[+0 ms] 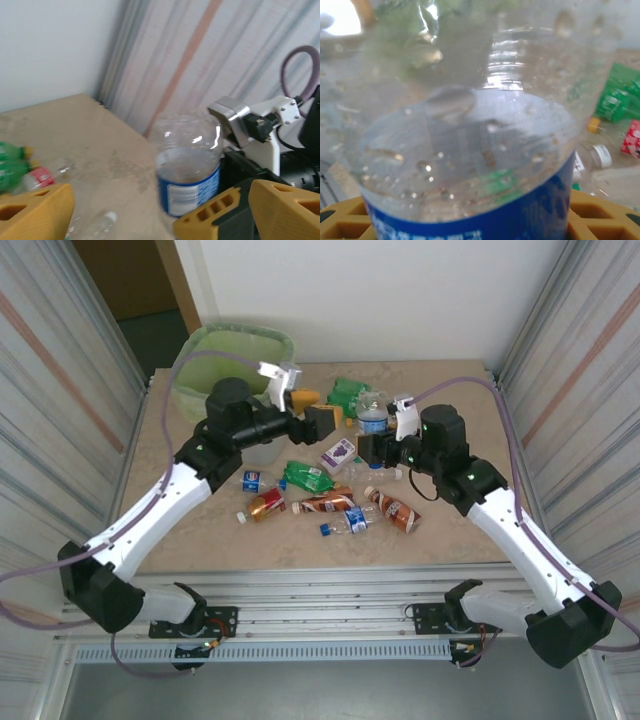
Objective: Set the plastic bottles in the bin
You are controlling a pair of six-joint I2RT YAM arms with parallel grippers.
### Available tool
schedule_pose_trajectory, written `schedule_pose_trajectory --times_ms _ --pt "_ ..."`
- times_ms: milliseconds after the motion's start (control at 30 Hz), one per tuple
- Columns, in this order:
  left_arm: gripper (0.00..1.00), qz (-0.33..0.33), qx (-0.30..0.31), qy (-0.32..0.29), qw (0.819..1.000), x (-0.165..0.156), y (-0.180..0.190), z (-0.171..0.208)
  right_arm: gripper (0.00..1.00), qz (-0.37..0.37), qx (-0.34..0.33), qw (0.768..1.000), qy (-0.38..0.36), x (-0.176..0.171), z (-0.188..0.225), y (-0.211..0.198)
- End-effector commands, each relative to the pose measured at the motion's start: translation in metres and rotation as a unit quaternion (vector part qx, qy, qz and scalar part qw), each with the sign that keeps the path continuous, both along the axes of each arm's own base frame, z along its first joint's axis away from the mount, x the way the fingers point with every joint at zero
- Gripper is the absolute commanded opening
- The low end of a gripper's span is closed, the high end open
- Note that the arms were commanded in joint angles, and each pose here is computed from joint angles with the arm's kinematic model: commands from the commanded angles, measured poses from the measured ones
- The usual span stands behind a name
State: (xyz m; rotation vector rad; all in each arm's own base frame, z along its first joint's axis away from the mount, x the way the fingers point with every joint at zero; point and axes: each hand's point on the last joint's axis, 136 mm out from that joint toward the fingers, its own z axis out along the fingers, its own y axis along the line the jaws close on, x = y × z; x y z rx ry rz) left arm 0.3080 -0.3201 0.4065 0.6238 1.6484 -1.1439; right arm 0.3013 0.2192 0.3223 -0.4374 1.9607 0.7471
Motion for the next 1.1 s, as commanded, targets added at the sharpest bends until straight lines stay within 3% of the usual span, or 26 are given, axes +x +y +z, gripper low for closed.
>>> schedule_pose_trajectory --times_ms 0,433,633,767,867,1067 --pt "0.90 -0.053 -0.039 -0.026 0.998 -0.015 -0.018 0.029 0.41 0.047 0.035 0.996 -0.067 -0.006 0.046 0.017" --pt "0.85 -0.116 -0.075 0.015 0.990 -0.014 -0.044 0.025 0.41 0.104 0.053 0.990 -0.073 -0.011 0.056 0.046" --pt "0.72 -0.123 -0.076 0.026 0.989 -0.012 -0.048 0.020 0.42 0.113 0.050 0.990 -0.073 -0.011 0.056 0.053" --pt "0.48 -0.123 -0.072 0.024 0.989 -0.012 -0.047 0.020 0.48 0.114 0.048 0.990 -0.068 -0.010 0.054 0.055" --pt "0.41 -0.115 -0.070 0.020 0.991 -0.012 -0.045 0.020 0.52 0.110 0.045 0.991 -0.066 -0.010 0.052 0.053" --pt "0.32 -0.108 -0.063 0.015 0.992 -0.012 -0.043 0.019 0.73 0.096 0.037 0.993 -0.060 -0.009 0.048 0.048"
